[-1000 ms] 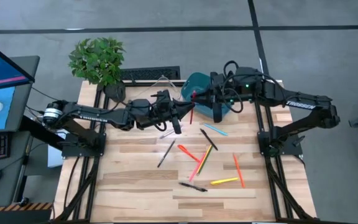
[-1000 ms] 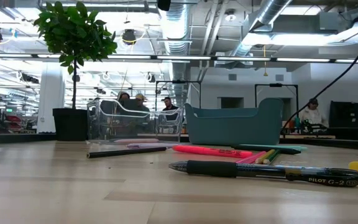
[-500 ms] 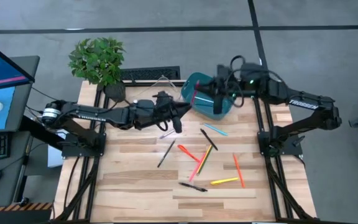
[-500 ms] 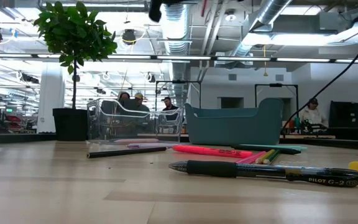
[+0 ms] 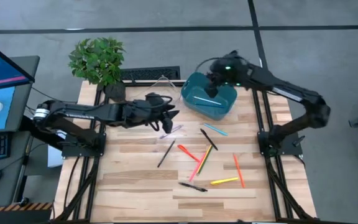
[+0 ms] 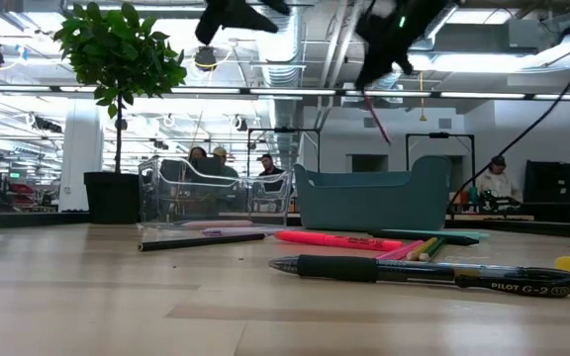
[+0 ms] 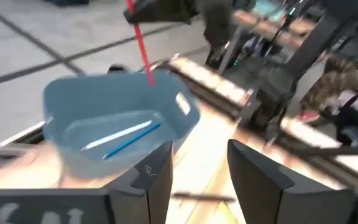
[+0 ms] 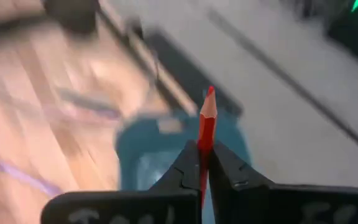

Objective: Sort pens & pencils
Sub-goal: Put the red colored pencil into the blue bin, then put the black colored pencil into the blue bin

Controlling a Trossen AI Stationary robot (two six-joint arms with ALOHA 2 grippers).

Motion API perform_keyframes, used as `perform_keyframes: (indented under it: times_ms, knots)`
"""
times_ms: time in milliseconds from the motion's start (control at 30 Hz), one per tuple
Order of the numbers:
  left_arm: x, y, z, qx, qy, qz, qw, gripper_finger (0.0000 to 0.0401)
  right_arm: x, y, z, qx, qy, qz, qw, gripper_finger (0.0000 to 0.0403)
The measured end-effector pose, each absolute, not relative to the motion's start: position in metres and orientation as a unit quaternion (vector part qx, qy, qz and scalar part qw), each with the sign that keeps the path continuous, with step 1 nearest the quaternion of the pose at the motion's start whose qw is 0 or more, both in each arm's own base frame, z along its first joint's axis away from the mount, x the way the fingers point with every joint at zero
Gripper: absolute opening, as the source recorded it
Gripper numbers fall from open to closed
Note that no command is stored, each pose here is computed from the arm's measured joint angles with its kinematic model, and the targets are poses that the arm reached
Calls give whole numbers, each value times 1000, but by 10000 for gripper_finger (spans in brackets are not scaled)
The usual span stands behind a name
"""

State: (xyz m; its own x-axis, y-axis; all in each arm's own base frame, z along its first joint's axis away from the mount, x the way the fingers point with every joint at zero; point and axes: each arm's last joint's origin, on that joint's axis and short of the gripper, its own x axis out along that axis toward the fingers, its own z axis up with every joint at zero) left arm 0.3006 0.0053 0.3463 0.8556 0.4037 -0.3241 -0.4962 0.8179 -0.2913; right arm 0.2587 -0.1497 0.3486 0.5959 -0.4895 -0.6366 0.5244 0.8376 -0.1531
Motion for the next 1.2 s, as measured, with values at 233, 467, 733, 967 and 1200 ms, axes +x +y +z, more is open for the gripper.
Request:
perform_keyframes:
  times_ms: [233,467,733,967,1200]
  knots:
    - [281,1,356,-185,141,232,944,143,284,-197,272,54,481,-282,828,21]
    - [269,1,358,-192,158,237,939,144,296,-215,214,83,565,-261,778,22]
    - [267,1,351,-203,187,247,929,144,302,-218,190,97,587,-244,766,38]
    - [265,-1,343,-218,233,234,918,158,300,-215,212,122,566,-211,787,113]
    - [272,-14,313,-231,342,225,883,188,283,-204,280,106,497,-236,828,230]
